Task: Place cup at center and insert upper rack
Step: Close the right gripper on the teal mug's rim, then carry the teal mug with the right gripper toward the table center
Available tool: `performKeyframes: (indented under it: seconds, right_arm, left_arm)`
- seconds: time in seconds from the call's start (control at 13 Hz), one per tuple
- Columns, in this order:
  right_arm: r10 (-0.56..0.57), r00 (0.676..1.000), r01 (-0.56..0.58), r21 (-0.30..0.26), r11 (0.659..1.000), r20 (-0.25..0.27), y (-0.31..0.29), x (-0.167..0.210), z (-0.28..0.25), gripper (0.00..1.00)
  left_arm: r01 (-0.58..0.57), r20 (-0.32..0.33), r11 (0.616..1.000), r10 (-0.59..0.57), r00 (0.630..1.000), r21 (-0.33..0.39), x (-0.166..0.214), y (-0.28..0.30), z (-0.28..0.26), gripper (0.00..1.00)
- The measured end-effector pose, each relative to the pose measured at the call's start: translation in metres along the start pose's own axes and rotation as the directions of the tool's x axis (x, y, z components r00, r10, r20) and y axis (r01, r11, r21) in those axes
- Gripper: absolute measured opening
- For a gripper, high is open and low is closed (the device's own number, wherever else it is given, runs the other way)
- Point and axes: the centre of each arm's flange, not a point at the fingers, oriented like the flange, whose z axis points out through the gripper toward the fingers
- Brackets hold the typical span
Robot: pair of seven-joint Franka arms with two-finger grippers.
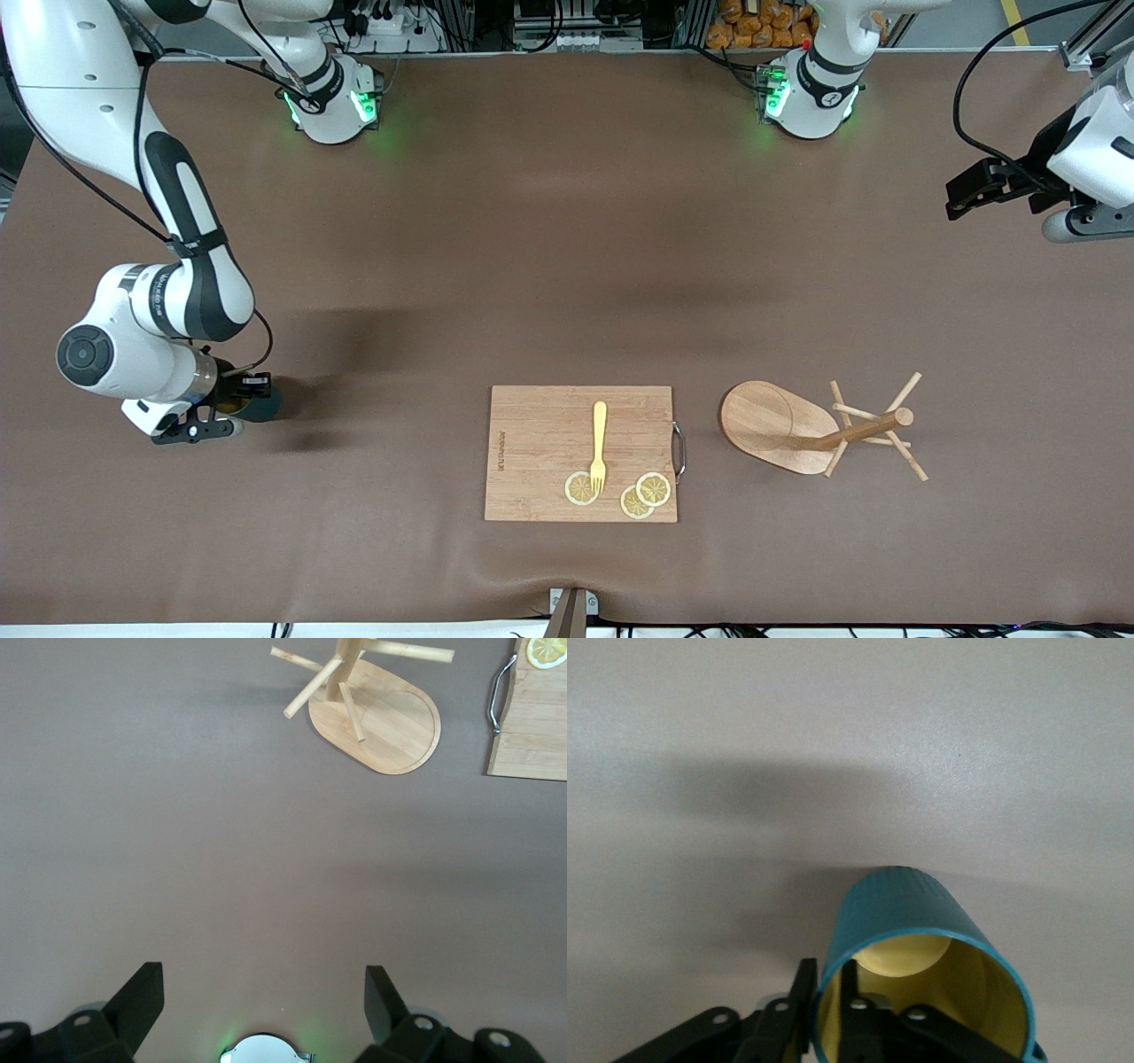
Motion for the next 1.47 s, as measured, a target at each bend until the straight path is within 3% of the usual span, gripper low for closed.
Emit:
performKeyframes:
  seconds: [0.08, 0.62, 1.0, 1.16, 1.47]
  right_arm:
    - [-0.002, 1.0, 0.002, -0.002, 1.0, -0.006, 0.0, 0.002, -0.003, 0.04]
    - [-0.054, 0.998, 0.054, 0.002, 0.999, -0.016, -0.039, 0.016, -0.026, 0.04]
    - [-0.107, 0.994, 0.107, -0.007, 0.994, 0.008, -0.19, 0.011, -0.051, 0.04]
    - [-0.153, 0.988, 0.153, -0.015, 0.988, 0.019, -0.254, -0.001, -0.049, 0.04]
    - [-0.134, 0.99, 0.135, -0.019, 0.991, 0.035, -0.362, -0.036, -0.042, 0.04]
  left_arm:
    - [0.002, 0.0, 1.0, -0.002, 1.0, 0.0, 0.0, -0.001, 0.0, 1.0]
    - [0.012, -0.001, 1.0, -0.012, 1.0, -0.001, 0.001, -0.006, 0.0, 1.0]
    - [0.013, -0.002, 1.0, -0.013, 1.0, -0.002, 0.001, -0.007, -0.001, 1.0]
    - [0.013, -0.002, 1.0, -0.013, 1.0, -0.002, 0.001, -0.007, -0.001, 1.0]
    - [0.013, -0.002, 1.0, -0.013, 1.0, -0.002, 0.002, -0.007, 0.0, 1.0]
